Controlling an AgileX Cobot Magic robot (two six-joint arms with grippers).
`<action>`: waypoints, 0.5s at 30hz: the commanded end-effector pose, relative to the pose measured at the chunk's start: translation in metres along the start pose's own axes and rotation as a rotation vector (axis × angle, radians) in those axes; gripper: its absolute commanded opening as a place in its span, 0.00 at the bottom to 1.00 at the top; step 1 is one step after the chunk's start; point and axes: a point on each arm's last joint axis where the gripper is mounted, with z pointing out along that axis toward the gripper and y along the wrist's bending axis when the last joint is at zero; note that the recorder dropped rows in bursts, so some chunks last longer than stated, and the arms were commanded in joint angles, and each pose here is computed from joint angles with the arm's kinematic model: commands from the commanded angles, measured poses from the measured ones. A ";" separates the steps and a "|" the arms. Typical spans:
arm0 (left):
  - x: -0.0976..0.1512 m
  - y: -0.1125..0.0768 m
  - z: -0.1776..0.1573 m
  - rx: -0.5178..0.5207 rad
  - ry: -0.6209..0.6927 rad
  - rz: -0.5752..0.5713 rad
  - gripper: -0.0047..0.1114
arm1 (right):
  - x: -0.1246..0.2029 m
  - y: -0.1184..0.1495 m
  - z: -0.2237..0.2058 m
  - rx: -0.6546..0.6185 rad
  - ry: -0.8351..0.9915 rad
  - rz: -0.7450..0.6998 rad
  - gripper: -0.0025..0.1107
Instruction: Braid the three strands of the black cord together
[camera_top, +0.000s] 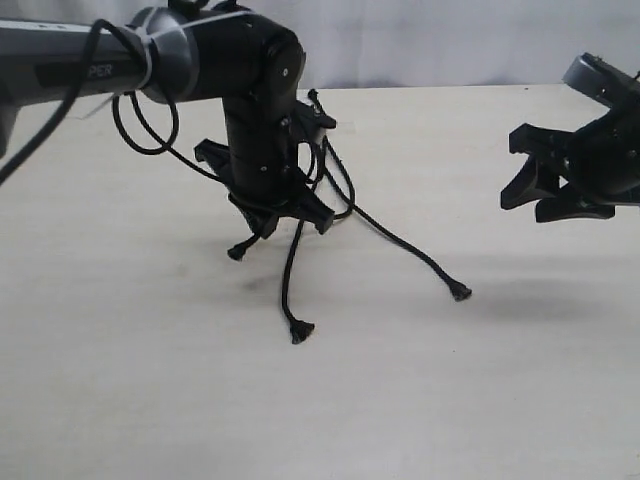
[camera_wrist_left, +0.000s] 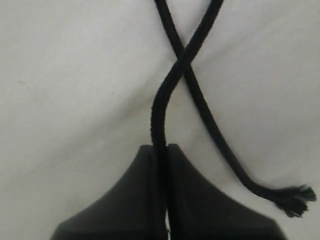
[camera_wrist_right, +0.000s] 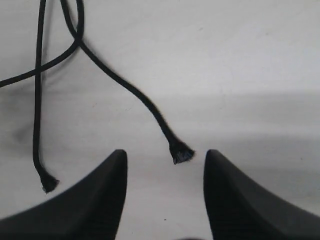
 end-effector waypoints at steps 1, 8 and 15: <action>0.002 -0.010 0.027 0.091 0.077 -0.046 0.07 | 0.006 -0.001 0.002 -0.013 0.004 -0.009 0.43; 0.005 -0.010 0.042 0.083 0.137 -0.043 0.36 | 0.008 0.000 0.002 -0.022 0.029 -0.008 0.43; 0.000 0.001 -0.008 0.035 0.020 -0.005 0.40 | 0.019 0.029 0.012 -0.060 0.092 -0.116 0.43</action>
